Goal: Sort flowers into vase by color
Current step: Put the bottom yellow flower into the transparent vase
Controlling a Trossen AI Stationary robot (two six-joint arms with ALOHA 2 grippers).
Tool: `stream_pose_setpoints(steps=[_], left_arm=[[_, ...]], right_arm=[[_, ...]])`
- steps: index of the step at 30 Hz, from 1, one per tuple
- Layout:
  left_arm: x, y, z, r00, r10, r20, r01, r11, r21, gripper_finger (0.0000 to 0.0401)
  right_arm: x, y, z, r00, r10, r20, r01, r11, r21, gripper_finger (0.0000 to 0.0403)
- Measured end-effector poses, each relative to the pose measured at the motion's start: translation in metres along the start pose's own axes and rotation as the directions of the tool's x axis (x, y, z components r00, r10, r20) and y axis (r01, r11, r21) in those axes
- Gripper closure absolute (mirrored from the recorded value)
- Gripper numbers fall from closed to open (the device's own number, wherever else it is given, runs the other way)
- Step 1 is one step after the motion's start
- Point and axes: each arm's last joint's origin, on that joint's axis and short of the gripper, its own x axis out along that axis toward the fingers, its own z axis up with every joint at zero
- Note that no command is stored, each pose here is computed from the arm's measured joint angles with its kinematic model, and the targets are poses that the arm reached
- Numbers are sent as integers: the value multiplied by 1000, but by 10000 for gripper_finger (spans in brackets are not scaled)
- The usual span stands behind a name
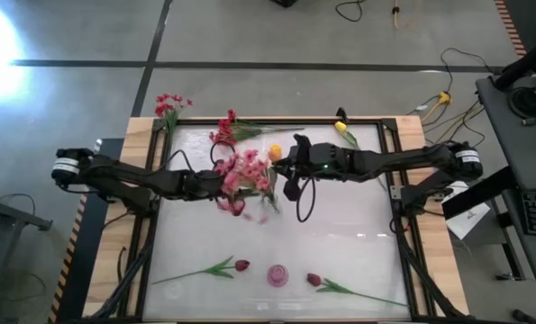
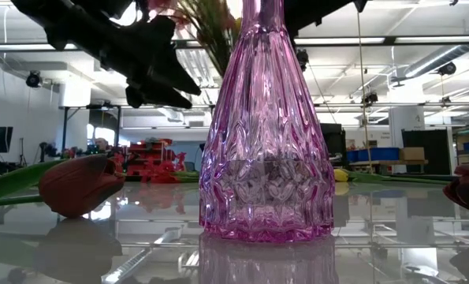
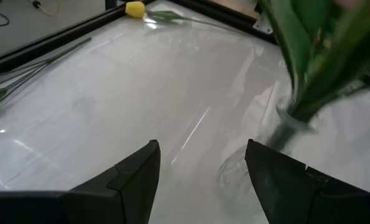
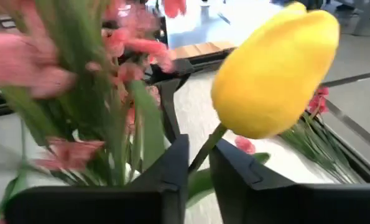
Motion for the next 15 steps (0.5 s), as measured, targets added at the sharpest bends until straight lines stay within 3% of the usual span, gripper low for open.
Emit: stream_pose_setpoints(steps=[7,15], left_arm=[[-2,1,-1,1000,9,-18,-8,1000,8,178],[-3,0,-5,999,10,-45,-9,1000,23,178]], right_arm=[[-13,11,16,998,32,48,-31,999,-29,254],[-28,24,26,998,67,-17,-68,996,-49,215]])
